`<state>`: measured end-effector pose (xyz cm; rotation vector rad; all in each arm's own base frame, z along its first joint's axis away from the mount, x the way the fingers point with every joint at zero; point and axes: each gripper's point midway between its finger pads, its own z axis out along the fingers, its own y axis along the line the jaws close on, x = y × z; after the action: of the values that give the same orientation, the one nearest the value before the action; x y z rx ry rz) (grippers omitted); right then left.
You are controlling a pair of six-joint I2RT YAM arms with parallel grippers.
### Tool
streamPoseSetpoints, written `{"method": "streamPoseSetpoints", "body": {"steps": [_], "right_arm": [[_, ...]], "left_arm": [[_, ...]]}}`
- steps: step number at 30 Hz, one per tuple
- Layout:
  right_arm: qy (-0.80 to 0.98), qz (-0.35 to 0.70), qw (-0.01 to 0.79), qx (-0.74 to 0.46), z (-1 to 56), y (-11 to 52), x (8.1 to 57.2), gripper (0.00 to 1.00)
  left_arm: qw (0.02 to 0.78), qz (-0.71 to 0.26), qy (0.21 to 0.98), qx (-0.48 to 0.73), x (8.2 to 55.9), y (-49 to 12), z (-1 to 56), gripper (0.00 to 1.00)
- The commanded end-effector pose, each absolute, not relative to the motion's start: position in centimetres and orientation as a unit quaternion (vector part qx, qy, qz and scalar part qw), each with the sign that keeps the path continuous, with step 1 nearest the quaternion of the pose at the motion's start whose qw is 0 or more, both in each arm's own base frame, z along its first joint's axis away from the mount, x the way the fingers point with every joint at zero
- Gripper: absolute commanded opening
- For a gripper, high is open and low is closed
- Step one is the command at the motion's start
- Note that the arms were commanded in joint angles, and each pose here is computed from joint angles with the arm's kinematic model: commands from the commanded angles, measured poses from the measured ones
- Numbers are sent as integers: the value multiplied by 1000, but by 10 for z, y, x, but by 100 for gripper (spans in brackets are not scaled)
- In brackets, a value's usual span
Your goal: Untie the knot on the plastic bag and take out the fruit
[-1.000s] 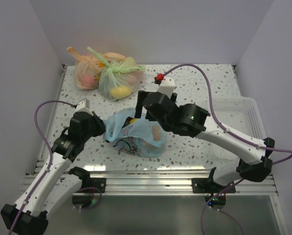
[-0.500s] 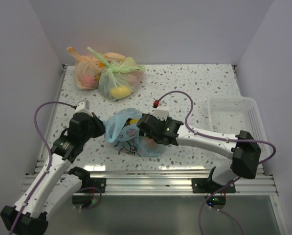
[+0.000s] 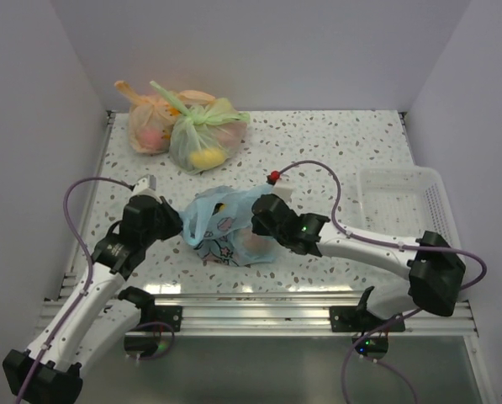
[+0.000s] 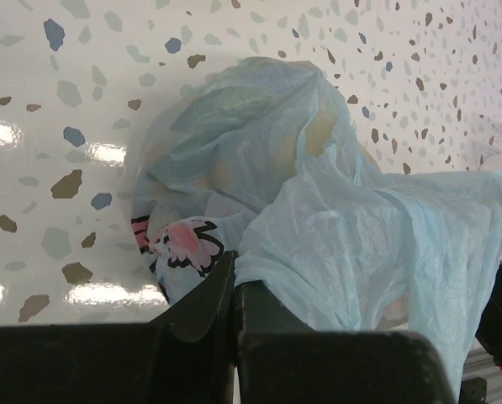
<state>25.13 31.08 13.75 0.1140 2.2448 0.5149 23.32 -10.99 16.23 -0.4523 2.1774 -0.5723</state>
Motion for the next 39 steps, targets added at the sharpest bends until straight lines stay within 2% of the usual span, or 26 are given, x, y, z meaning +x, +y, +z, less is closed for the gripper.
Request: {"method": "streamPoseSetpoints", "body": {"steps": [1, 5, 10, 15, 19, 22, 29, 32, 35, 37, 38, 39], "right_arm": [[880, 202, 428, 39, 149, 295, 252, 0], [888, 148, 425, 89, 136, 231, 249, 0], [864, 154, 463, 125, 163, 179, 272, 0], [856, 144, 489, 79, 221, 187, 314, 0], [841, 173, 511, 35, 271, 212, 338, 0], [858, 183, 481, 4, 259, 226, 336, 0], [897, 200, 393, -21, 180, 227, 297, 0], [910, 196, 365, -31, 152, 220, 278, 0], [915, 186, 354, -48, 141, 212, 266, 0], [914, 181, 357, -59, 141, 207, 263, 0], [915, 178, 356, -62, 140, 205, 261, 0], [914, 176, 359, -67, 142, 203, 260, 0]], "left_arm": [[430, -210, 857, -193, 249, -105, 167, 0], [441, -189, 854, -202, 271, -101, 170, 0], [445, -195, 847, -217, 312, -98, 189, 0], [490, -199, 820, -217, 347, -90, 262, 0], [509, -188, 810, -223, 340, -79, 288, 0], [494, -197, 815, -230, 319, -79, 272, 0], [403, -228, 848, -259, 255, -87, 155, 0], [397, -227, 854, -249, 241, -85, 143, 0], [433, -217, 850, -207, 241, -82, 172, 20], [438, -184, 863, -170, 239, -74, 186, 48], [469, -176, 851, -158, 246, -70, 222, 61], [468, -160, 857, -147, 250, -67, 230, 83]]}}
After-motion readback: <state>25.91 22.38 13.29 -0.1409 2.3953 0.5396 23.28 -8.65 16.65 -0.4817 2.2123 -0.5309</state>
